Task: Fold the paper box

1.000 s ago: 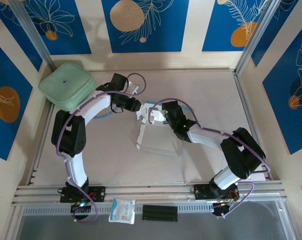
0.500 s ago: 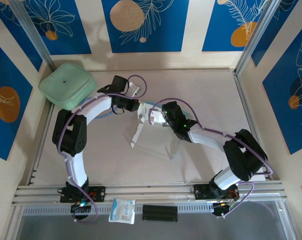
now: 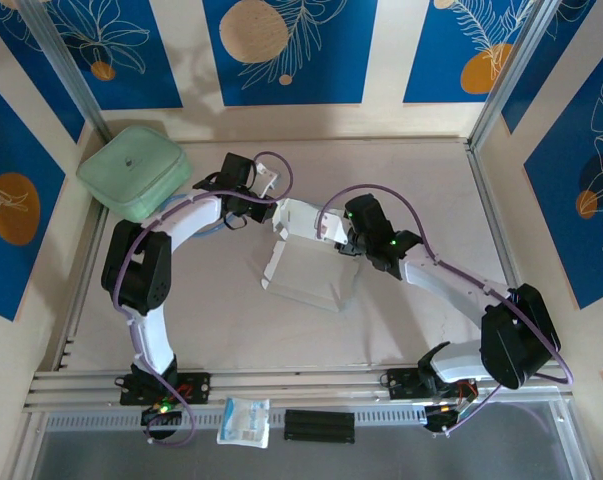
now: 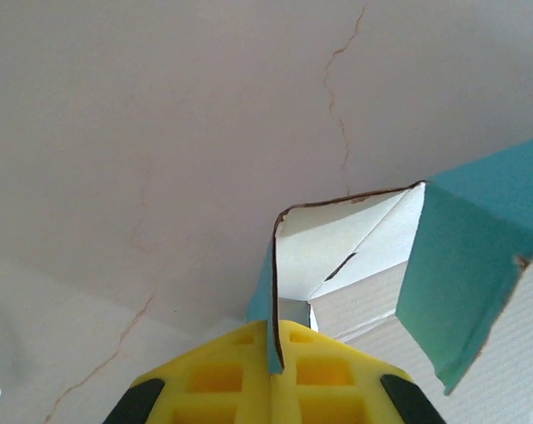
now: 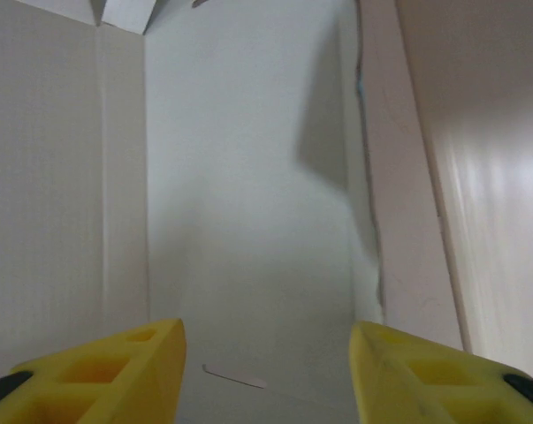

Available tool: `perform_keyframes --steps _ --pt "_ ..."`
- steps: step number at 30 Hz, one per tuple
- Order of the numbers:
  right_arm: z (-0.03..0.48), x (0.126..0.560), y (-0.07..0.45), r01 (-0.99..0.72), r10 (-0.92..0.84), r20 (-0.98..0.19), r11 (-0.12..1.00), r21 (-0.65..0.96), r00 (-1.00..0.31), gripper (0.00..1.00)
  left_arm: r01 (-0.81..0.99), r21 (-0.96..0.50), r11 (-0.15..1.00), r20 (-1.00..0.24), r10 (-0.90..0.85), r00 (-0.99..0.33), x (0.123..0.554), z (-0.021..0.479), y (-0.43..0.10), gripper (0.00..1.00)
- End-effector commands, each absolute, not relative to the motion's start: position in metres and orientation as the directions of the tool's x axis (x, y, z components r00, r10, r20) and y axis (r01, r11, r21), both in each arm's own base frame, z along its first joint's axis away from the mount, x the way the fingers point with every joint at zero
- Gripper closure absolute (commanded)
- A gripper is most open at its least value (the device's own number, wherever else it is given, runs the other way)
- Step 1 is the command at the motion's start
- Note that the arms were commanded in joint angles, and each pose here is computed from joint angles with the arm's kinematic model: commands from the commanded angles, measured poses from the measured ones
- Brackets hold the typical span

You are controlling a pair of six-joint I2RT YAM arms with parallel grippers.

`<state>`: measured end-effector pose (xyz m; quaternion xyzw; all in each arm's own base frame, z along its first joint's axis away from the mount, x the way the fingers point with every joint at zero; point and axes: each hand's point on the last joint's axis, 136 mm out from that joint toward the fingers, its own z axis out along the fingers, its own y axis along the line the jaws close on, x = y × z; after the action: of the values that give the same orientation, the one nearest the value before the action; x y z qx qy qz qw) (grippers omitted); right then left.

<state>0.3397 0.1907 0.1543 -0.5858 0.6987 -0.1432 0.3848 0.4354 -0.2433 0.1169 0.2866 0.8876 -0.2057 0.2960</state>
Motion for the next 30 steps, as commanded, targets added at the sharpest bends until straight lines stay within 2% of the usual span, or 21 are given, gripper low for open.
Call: perform_keyframes --steps 1,7,11,12,13,16,22,28,30 --pt "0.157 0.347 0.199 -0.721 -0.928 -0.372 0.271 -0.638 -0.020 0.51 0.648 -0.180 0.740 -0.665 0.393 -0.635 0.433 0.127 -0.242 1.00" --pt "0.167 0.376 0.207 -0.674 -0.947 -0.320 0.216 -0.707 0.033 0.51 0.652 -0.175 0.738 -0.662 0.402 -0.632 0.431 0.126 -0.243 1.00" --pt "0.183 0.382 0.214 -0.672 -0.937 -0.337 0.196 -0.714 0.086 0.41 0.651 -0.169 0.740 -0.657 0.408 -0.634 0.431 0.125 -0.242 1.00" --pt "0.186 0.381 0.215 -0.679 -0.932 -0.350 0.198 -0.707 0.092 0.30 0.651 -0.168 0.740 -0.658 0.407 -0.633 0.431 0.126 -0.242 1.00" --pt "0.189 0.382 0.216 -0.679 -0.928 -0.360 0.203 -0.706 0.097 0.25 0.653 -0.168 0.739 -0.658 0.408 -0.632 0.431 0.126 -0.242 1.00" --pt "0.192 0.384 0.216 -0.678 -0.927 -0.362 0.201 -0.707 0.103 0.23 0.653 -0.166 0.739 -0.661 0.408 -0.630 0.431 0.128 -0.242 1.00" --pt "0.180 0.398 0.205 -0.712 -0.933 -0.355 0.213 -0.669 0.054 0.32 0.653 -0.174 0.737 -0.664 0.401 -0.631 0.432 0.128 -0.244 1.00" --pt "0.165 0.406 0.207 -0.745 -0.944 -0.327 0.182 -0.642 0.051 0.52 0.652 -0.175 0.738 -0.664 0.400 -0.631 0.432 0.129 -0.244 1.00" --pt "0.163 0.409 0.208 -0.748 -0.943 -0.328 0.184 -0.637 0.048 0.64 0.651 -0.174 0.739 -0.664 0.400 -0.632 0.432 0.130 -0.244 1.00"
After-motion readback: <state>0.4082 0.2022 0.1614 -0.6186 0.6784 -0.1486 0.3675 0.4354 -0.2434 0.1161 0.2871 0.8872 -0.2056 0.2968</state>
